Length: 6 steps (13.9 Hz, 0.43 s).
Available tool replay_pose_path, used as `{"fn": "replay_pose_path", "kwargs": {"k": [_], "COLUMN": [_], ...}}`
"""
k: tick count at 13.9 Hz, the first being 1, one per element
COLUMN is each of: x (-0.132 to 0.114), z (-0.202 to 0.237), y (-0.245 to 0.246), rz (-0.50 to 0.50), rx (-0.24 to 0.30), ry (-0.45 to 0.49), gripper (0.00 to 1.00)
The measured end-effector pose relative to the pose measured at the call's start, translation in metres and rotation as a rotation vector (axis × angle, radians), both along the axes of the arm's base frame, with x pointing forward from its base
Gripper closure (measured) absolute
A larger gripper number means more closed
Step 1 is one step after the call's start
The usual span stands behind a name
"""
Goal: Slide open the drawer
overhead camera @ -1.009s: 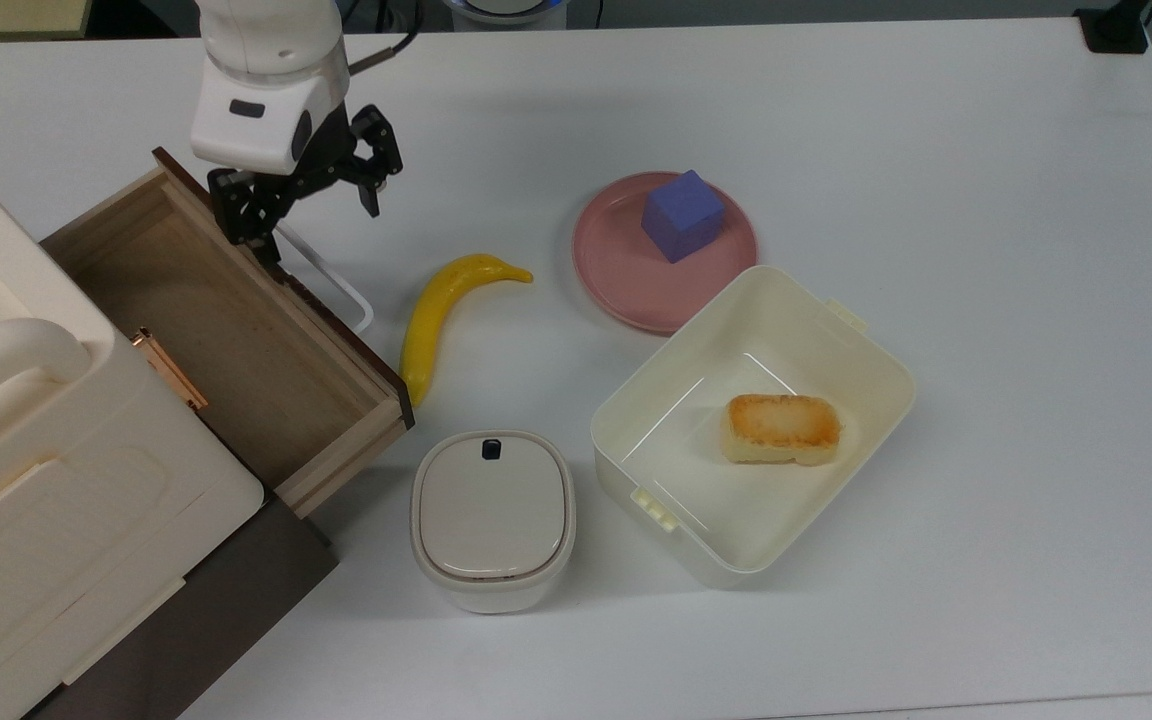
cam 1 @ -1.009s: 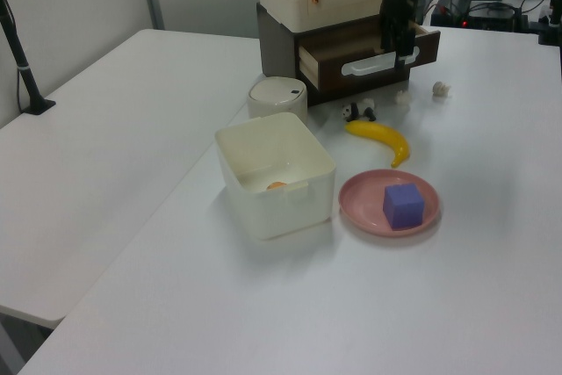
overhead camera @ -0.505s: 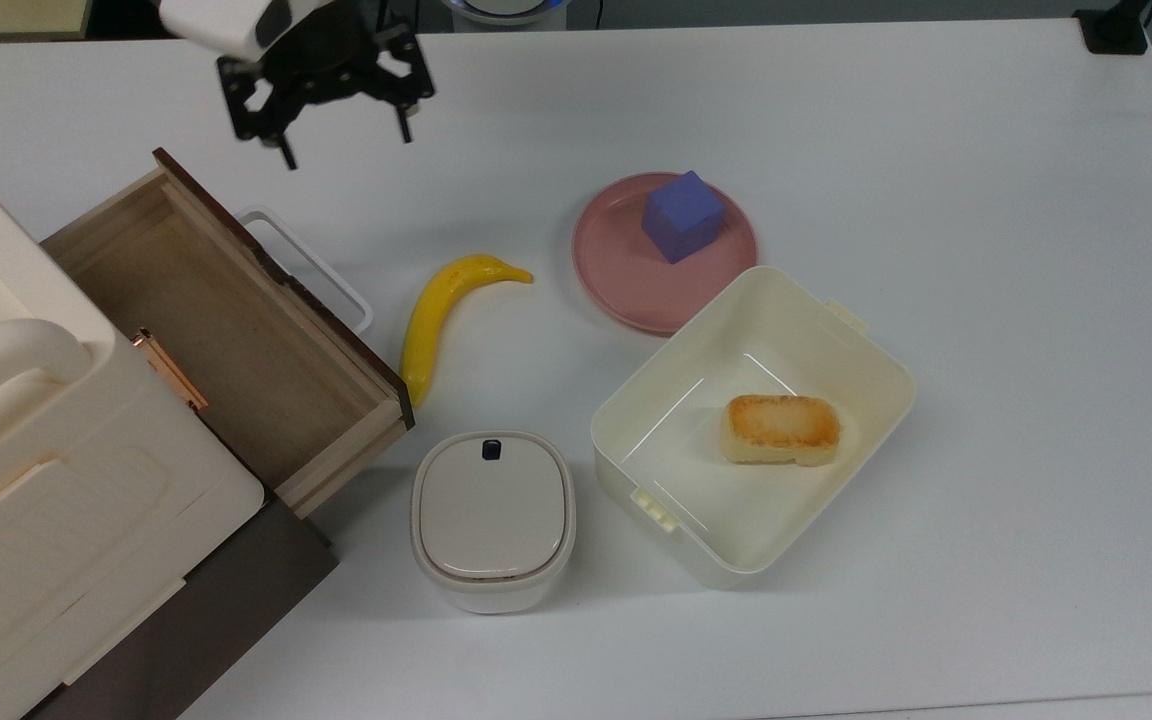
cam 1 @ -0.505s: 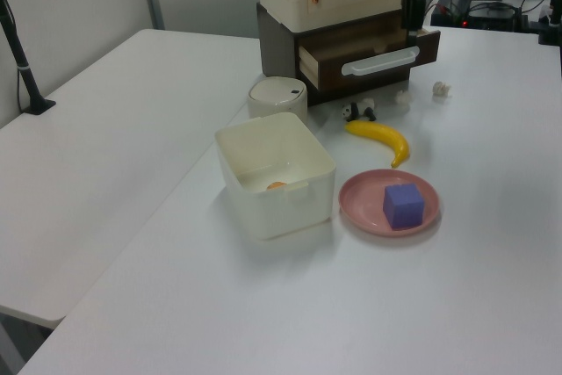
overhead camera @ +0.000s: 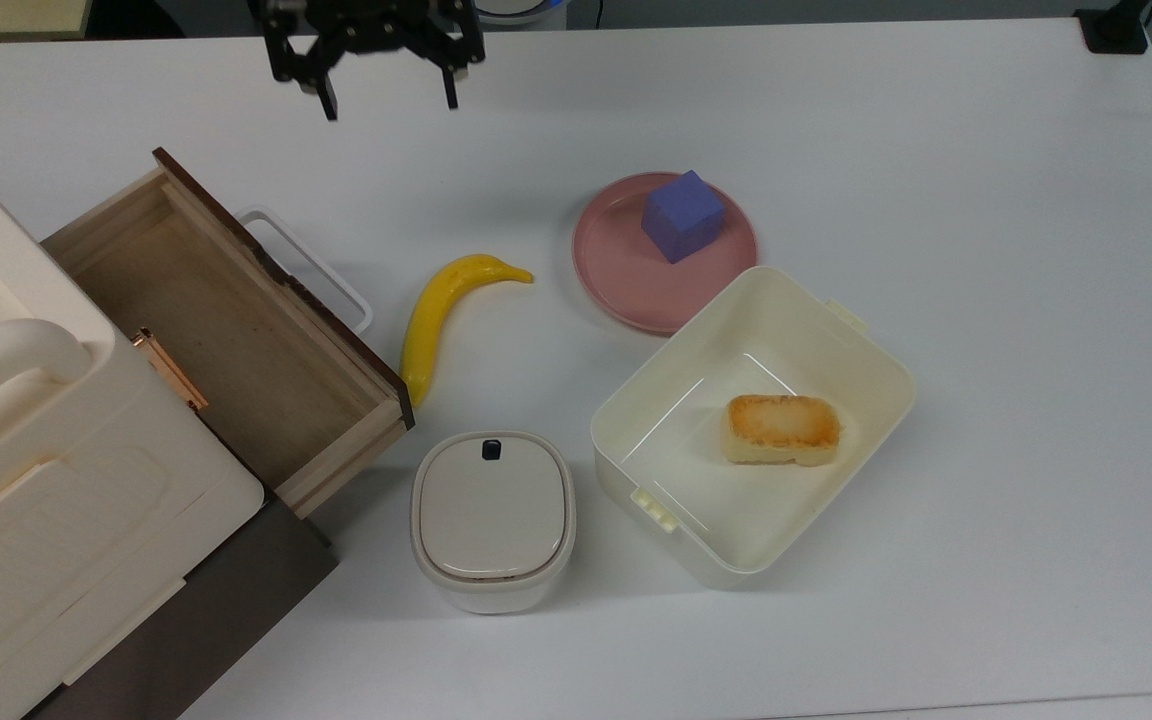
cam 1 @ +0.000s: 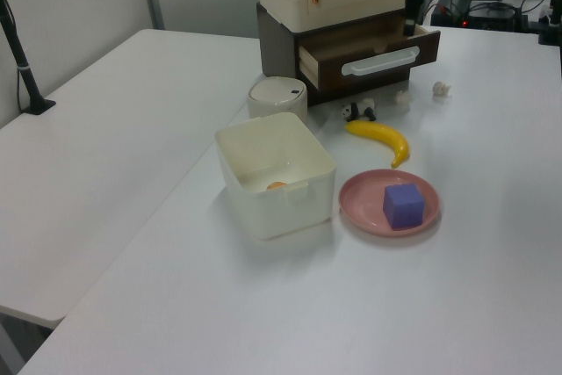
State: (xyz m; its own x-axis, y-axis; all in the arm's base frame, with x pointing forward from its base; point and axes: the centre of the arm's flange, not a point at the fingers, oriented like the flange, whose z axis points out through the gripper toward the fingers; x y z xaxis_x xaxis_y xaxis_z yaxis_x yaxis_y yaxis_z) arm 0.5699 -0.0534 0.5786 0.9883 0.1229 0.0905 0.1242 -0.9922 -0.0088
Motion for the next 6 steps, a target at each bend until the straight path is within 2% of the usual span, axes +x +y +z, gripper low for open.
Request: {"fn": "replay_pose_path", "kwargs": {"k": [4, 6], "x": [-0.0071, -0.0075], "z": [0.0038, 0.0031], "y": [0.0018, 0.0028], "rz": [0.000, -0.039], "rx": [0.004, 0.008], "ry": [0.024, 0.030], "gripper": [0.00, 0.00]}}
